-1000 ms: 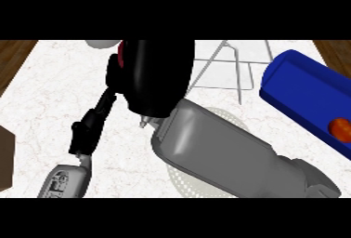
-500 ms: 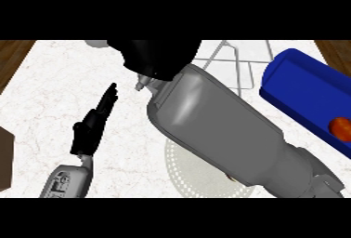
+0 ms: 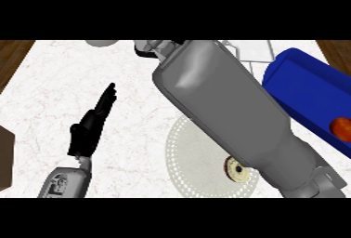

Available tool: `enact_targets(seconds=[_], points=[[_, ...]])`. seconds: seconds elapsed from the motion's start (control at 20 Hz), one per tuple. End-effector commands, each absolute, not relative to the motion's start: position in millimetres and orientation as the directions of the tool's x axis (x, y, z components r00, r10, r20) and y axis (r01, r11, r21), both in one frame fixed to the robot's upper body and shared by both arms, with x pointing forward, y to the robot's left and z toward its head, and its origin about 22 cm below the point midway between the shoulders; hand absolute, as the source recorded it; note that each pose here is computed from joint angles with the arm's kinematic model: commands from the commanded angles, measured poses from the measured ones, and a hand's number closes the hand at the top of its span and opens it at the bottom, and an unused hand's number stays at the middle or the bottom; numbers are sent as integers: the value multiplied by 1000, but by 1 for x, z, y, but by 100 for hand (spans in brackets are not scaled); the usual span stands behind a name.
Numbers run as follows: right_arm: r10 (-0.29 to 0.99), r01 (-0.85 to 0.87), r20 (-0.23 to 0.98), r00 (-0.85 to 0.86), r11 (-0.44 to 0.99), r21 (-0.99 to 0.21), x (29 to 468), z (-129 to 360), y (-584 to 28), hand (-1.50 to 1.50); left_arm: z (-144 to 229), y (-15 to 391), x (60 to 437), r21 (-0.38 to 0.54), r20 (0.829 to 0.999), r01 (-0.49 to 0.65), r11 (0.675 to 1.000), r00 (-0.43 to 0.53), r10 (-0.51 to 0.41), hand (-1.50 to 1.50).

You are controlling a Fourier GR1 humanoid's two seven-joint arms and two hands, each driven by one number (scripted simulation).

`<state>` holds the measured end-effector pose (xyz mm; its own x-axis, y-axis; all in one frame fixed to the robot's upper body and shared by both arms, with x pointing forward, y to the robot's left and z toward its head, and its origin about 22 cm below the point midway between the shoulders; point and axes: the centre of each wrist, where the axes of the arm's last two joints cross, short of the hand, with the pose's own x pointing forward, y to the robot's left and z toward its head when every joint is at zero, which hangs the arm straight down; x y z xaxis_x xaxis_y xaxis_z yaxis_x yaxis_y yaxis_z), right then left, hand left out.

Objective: Pick the pear from the placemat and place it in the tiered shelf

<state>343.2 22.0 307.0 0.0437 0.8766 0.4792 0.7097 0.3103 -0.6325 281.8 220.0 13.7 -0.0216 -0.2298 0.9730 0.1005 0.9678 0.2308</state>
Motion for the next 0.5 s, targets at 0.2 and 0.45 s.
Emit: enact_targets(seconds=[0.2,0.45], points=[[861,727,469,199,191,-659,372,286,19,150,23,210,292,230,973,97,968,-19,-229,0],[915,724,374,152,155,-672,397,286,-2,150,23,205,275,220,975,125,967,-28,-219,0]])
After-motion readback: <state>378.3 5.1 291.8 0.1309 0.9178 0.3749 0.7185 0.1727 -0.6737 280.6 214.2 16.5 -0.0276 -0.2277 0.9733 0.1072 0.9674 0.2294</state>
